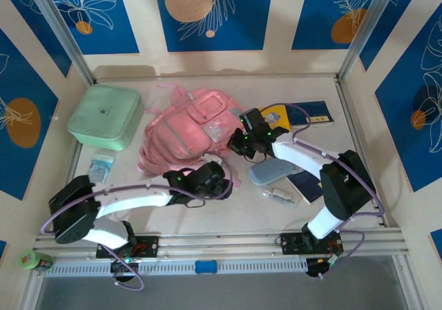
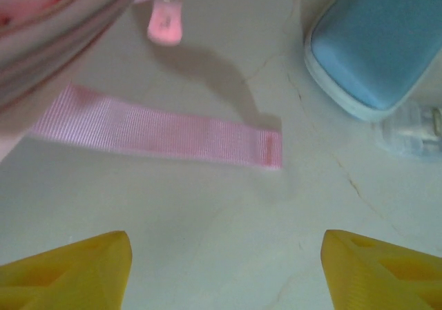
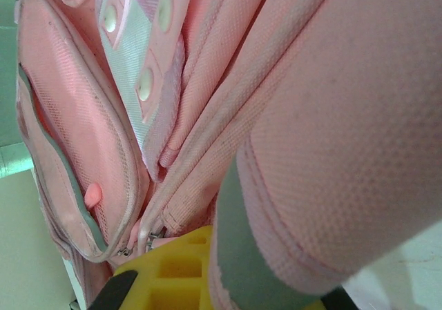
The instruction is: Pack the student bag
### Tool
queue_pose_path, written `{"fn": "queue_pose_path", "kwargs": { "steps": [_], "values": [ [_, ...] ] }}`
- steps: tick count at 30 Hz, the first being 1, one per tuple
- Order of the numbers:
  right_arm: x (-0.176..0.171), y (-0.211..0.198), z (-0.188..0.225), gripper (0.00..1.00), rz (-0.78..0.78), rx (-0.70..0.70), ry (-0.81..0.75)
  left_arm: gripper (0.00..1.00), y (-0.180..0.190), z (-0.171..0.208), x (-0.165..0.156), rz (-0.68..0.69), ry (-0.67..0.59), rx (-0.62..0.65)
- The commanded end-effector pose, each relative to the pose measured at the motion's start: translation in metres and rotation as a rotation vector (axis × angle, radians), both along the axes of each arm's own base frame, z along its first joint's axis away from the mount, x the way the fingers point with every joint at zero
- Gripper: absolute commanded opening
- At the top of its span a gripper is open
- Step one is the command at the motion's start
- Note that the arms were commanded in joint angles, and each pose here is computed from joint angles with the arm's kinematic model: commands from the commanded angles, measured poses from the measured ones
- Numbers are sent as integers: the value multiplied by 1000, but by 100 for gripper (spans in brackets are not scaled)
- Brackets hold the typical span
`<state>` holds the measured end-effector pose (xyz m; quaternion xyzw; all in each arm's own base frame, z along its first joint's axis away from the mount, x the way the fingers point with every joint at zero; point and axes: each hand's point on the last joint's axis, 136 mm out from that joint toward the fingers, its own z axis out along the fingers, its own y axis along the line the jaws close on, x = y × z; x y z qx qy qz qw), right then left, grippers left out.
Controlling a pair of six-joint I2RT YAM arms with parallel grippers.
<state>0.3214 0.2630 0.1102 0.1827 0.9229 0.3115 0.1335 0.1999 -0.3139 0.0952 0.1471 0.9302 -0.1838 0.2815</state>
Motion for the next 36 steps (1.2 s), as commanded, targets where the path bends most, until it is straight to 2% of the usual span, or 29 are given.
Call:
{"fn": "queue_pose_path", "kwargs": {
  "steps": [1, 6, 11, 14, 21, 25, 30, 36],
  "values": [
    [-1, 13, 33, 0, 33, 85, -25, 69, -18, 24, 29, 60, -121, -18],
    [-2, 13, 39, 0, 34, 102, -22, 64, -27, 20, 52, 141, -168, 42],
    [-4, 9, 43, 0, 28, 107, -22, 59, -26, 8, 63, 247, -138, 128],
    [-5, 9, 42, 0, 29, 115, -17, 55, -19, -1, 66, 310, -126, 175],
    [-5, 12, 39, 0, 38, 131, -5, 48, -10, -7, 71, 385, -127, 196],
    [-4, 12, 39, 0, 30, 139, -5, 39, 2, -9, 66, 434, -101, 221],
    [-1, 14, 40, 0, 31, 150, -1, 41, -5, -21, 54, 414, -26, 139],
    [-2, 14, 39, 0, 36, 149, 2, 45, -9, -26, 65, 423, -41, 185]
  ]
}}
